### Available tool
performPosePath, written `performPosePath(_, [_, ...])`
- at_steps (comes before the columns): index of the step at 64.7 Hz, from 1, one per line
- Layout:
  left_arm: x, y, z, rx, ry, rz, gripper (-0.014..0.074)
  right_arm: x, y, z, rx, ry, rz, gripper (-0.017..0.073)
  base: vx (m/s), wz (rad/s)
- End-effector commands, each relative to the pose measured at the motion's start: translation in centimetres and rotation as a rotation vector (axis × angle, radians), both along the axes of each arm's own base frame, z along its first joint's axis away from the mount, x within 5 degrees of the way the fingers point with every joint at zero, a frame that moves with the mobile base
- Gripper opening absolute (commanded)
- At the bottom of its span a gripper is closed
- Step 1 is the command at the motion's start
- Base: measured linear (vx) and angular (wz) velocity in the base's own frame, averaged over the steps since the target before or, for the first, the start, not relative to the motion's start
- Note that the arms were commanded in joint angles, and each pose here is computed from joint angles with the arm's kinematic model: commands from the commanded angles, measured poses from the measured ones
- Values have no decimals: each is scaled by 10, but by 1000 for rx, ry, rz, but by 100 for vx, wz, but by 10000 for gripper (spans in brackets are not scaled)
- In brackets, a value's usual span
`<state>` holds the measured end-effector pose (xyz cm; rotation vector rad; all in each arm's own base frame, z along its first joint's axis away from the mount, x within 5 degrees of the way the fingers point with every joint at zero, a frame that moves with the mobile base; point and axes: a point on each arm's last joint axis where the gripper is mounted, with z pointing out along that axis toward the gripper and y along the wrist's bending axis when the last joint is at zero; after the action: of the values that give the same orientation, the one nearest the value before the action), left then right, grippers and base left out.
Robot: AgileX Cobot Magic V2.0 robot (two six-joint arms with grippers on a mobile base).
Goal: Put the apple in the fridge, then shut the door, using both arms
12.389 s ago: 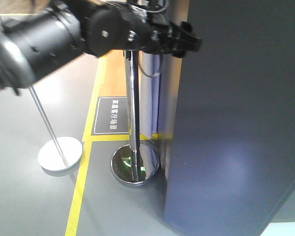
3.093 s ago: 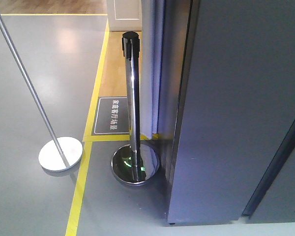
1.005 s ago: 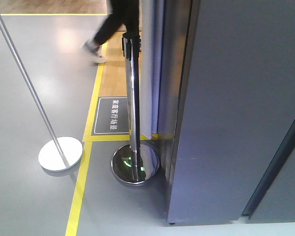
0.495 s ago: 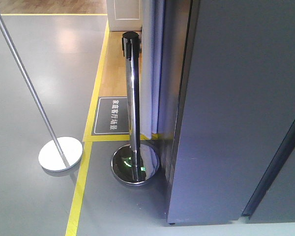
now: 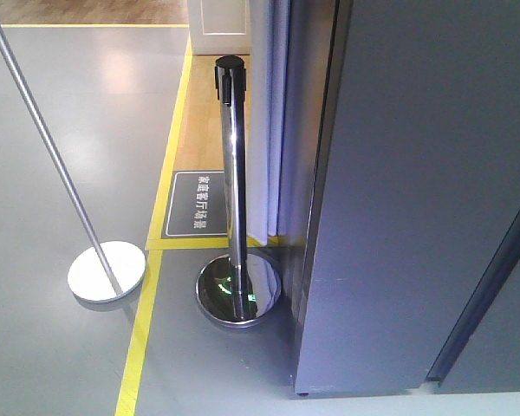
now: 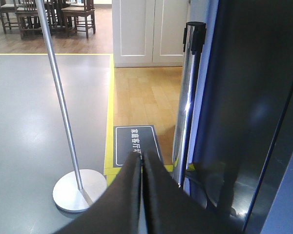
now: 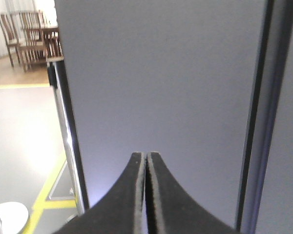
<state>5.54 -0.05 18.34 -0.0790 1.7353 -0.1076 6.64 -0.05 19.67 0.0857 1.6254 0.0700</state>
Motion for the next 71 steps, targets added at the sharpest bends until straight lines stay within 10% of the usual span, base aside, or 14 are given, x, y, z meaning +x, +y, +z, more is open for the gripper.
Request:
performPosePath(1, [0,-1,0,-7,-62,-8,-6,-3,0,0,-6,-39,1,-4,0,0])
performPosePath(71, [0,-1,0,-7,-61,-8,-6,-10,-1,-6,-65,-2,-7,-4,0,0])
